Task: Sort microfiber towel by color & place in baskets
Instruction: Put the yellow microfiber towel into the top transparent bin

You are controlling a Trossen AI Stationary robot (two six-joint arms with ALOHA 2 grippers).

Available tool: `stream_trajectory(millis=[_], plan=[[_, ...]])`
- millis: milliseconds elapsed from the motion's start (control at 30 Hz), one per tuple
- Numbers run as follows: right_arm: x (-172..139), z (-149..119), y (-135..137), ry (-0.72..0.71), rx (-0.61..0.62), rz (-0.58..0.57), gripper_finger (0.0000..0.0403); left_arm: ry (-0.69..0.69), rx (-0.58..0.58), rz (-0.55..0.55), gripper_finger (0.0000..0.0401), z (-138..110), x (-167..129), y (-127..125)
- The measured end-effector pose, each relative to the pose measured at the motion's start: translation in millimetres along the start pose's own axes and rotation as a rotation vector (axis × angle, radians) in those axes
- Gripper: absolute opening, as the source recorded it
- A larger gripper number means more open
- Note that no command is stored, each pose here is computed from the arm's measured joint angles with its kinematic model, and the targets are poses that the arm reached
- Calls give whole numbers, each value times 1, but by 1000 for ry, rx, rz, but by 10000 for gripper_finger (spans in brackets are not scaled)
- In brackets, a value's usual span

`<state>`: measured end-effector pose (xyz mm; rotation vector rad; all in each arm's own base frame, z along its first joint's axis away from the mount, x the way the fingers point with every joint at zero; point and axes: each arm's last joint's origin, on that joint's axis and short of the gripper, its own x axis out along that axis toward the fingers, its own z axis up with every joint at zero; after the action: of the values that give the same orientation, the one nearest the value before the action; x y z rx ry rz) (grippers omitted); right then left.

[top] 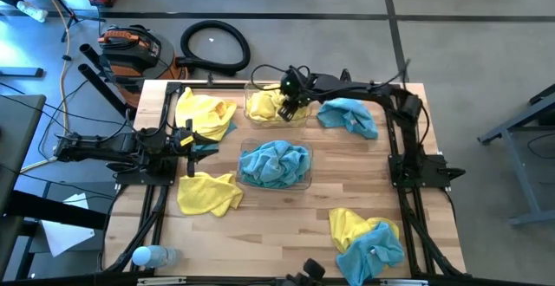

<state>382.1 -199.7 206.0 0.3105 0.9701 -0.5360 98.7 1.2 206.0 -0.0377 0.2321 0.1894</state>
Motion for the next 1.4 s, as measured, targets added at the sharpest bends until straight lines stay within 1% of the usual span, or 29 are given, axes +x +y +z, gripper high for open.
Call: stream_trajectory(millis=[233, 367, 467, 533, 633, 767, 867, 1067, 1233, 1400], plan=[[-53, 10, -2, -83, 60, 11, 144, -1, 24, 9, 122, 0, 0, 0], [-82, 9, 0, -102, 69, 15, 144, -1, 25, 9, 122, 0, 0, 0], [-100, 5, 5, -104, 63, -29, 144, -1, 25, 9, 122, 0, 0, 0], [-110, -3, 8, -128, 56, -63, 144, -1, 25, 8, 122, 0, 0, 0], [-121, -27, 8, -161, 74, -54, 144, -1, 24, 9, 122, 0, 0, 0], [-134, -76, 11, -191, 143, -15, 144, -1, 24, 9, 122, 0, 0, 0], [-151, -112, 20, -213, 183, 39, 144, -2, 23, 11, 122, 0, 0, 0], [-178, -172, 37, -295, 210, 60, 135, -4, 22, 11, 122, 0, 0, 0], [-185, -210, 46, -340, 235, 86, 120, -7, 22, 11, 122, 1, 0, 0], [-180, -233, 54, -341, 223, 91, 108, -7, 22, 11, 122, 1, 0, 0]])
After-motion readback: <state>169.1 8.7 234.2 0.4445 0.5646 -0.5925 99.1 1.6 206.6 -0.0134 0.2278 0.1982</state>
